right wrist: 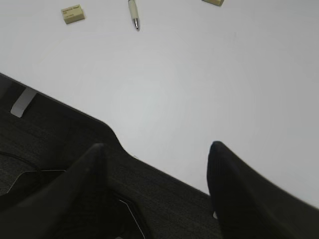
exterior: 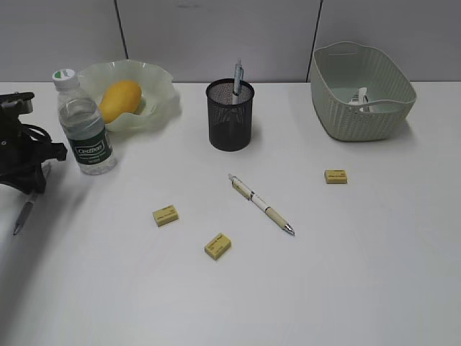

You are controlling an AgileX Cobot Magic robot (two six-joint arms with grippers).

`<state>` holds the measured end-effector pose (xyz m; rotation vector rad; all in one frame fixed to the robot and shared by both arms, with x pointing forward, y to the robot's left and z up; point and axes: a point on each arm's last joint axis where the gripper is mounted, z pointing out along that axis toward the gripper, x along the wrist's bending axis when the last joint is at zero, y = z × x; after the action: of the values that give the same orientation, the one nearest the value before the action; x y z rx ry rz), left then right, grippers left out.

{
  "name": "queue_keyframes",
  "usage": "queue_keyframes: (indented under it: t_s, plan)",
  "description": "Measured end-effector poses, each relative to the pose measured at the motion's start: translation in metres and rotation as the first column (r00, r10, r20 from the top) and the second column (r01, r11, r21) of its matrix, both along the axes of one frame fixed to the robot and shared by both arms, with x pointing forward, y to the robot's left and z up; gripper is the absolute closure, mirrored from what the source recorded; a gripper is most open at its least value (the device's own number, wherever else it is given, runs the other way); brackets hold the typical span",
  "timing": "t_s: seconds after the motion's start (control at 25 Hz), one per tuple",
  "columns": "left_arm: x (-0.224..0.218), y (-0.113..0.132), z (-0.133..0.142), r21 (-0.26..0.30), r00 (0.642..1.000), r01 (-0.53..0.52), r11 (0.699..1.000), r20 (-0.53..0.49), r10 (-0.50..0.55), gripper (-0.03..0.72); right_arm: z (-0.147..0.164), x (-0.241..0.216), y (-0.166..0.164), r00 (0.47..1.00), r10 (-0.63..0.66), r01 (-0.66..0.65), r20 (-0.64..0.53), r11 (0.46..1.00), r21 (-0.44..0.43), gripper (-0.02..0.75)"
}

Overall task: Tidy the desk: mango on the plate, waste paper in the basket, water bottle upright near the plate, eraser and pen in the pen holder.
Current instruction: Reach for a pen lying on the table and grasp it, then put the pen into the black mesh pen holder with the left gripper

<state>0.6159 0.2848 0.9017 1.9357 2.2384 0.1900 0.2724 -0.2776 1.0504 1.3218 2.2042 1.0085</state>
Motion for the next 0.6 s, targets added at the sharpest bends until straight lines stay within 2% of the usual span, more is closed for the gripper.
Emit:
queue_keyframes:
  t_s: [0.12,0.24,0.36,0.48,0.6]
  plan:
    - [-0.010,0.000,0.022,0.002,1.000,0.001,1.000,-0.024,-0.001,0.592,0.000,0.000,0.000,1.000,-0.001,0.001,0.000,1.000,0.001,0.238]
    - [-0.019,0.001,0.058,-0.001,1.000,0.002,1.000,0.028,-0.002,0.592,0.000,0.000,0.000,1.000,-0.001,0.001,0.000,1.000,0.001,0.238]
    - [-0.031,0.001,0.101,-0.012,0.992,-0.001,1.000,0.127,0.002,0.592,0.000,0.000,0.000,1.000,-0.001,0.001,0.000,1.000,0.001,0.238]
    - [-0.051,0.000,0.152,-0.047,0.962,-0.007,0.999,0.274,0.019,0.592,0.000,0.000,0.000,1.000,-0.001,0.001,0.000,1.000,0.001,0.238]
    - [-0.074,-0.003,0.200,-0.112,0.894,-0.007,0.994,0.444,0.056,0.592,0.000,0.000,0.000,1.000,-0.001,0.001,0.000,1.000,0.001,0.238]
